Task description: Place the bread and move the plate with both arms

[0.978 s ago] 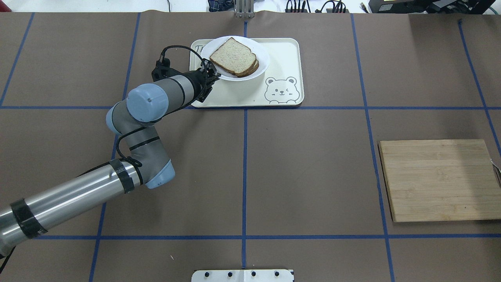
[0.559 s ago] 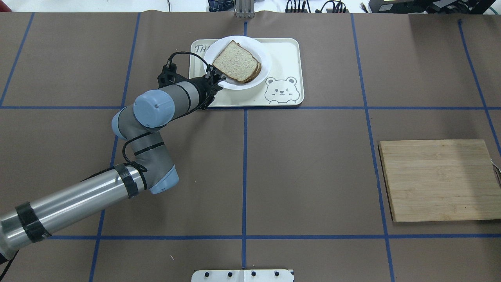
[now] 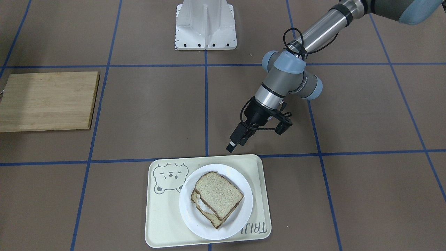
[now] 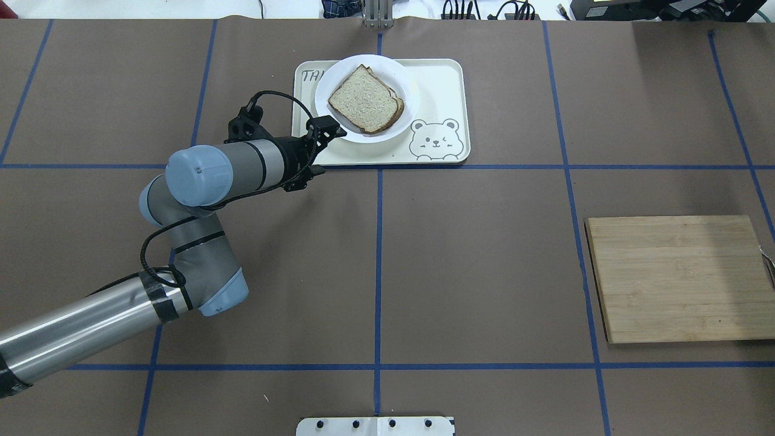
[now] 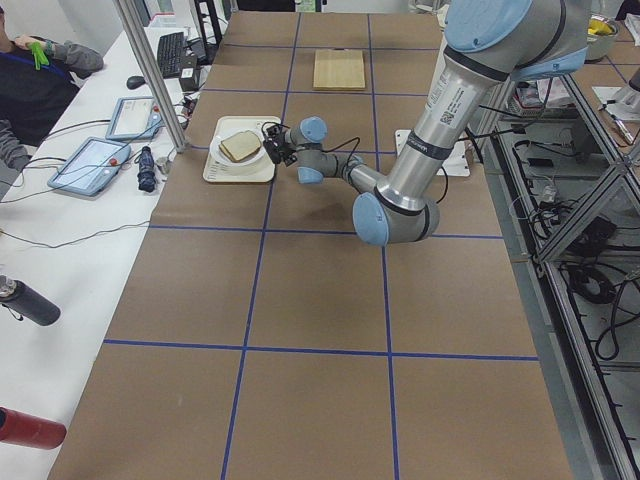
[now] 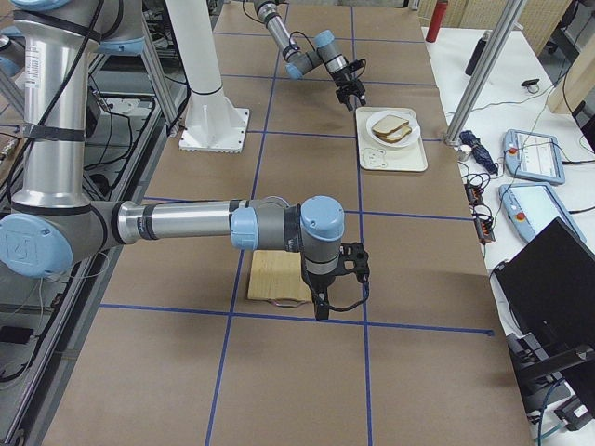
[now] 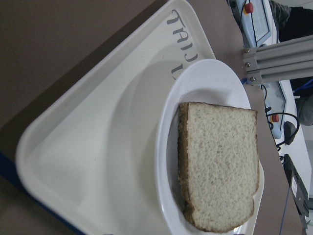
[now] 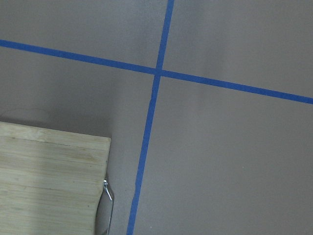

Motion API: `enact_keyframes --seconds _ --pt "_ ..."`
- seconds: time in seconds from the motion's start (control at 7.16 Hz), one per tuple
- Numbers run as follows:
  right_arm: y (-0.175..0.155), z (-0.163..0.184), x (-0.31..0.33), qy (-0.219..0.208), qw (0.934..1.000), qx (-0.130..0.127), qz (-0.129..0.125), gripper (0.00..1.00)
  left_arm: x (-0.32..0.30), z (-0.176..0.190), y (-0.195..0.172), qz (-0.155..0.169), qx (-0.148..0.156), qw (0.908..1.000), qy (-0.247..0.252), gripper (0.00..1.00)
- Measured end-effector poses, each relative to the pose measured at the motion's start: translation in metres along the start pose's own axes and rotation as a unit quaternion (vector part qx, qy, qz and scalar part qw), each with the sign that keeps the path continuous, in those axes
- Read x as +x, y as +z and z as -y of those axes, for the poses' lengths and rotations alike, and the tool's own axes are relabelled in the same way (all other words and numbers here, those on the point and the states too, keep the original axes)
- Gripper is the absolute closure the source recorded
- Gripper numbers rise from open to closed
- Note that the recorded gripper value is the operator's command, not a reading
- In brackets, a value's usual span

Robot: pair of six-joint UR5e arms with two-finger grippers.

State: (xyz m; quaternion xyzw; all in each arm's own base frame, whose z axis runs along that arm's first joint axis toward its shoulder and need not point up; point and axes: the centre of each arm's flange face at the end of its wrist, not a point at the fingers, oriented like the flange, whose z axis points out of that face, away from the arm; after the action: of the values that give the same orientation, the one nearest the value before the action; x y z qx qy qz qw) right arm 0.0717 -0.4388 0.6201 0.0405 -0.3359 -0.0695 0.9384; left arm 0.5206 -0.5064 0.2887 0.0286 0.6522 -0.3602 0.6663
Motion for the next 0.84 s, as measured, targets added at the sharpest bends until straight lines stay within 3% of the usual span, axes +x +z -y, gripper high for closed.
enact_keyframes --seconds 0.14,0.28,0.42,0.56,0.7,0.84 --pt "0.001 -0.001 0.001 0.001 1.0 -0.001 0.0 0.0 -0.007 -0.003 -0.024 0.037 -0.017 0.9968 0.069 0.02" --pt "0.002 -0.003 0.002 0.001 1.0 -0.002 0.001 0.0 -0.02 -0.003 -0.047 0.088 -0.028 0.9822 0.163 0.02" --pt "0.004 -0.004 0.002 0.001 1.0 -0.004 0.001 0.0 -0.037 0.003 -0.07 0.147 -0.04 0.949 0.276 0.02" --pt "0.004 -0.005 0.003 0.001 1.0 -0.004 0.001 0.0 -0.055 0.018 -0.096 0.204 -0.057 0.9042 0.371 0.02" --pt "0.004 -0.006 0.003 0.001 1.0 -0.004 0.001 0.0 -0.066 0.048 -0.122 0.249 -0.077 0.8634 0.432 0.02" --pt "0.004 -0.006 0.003 0.001 1.0 -0.005 0.001 0.0 -0.074 0.091 -0.15 0.277 -0.104 0.8302 0.473 0.02"
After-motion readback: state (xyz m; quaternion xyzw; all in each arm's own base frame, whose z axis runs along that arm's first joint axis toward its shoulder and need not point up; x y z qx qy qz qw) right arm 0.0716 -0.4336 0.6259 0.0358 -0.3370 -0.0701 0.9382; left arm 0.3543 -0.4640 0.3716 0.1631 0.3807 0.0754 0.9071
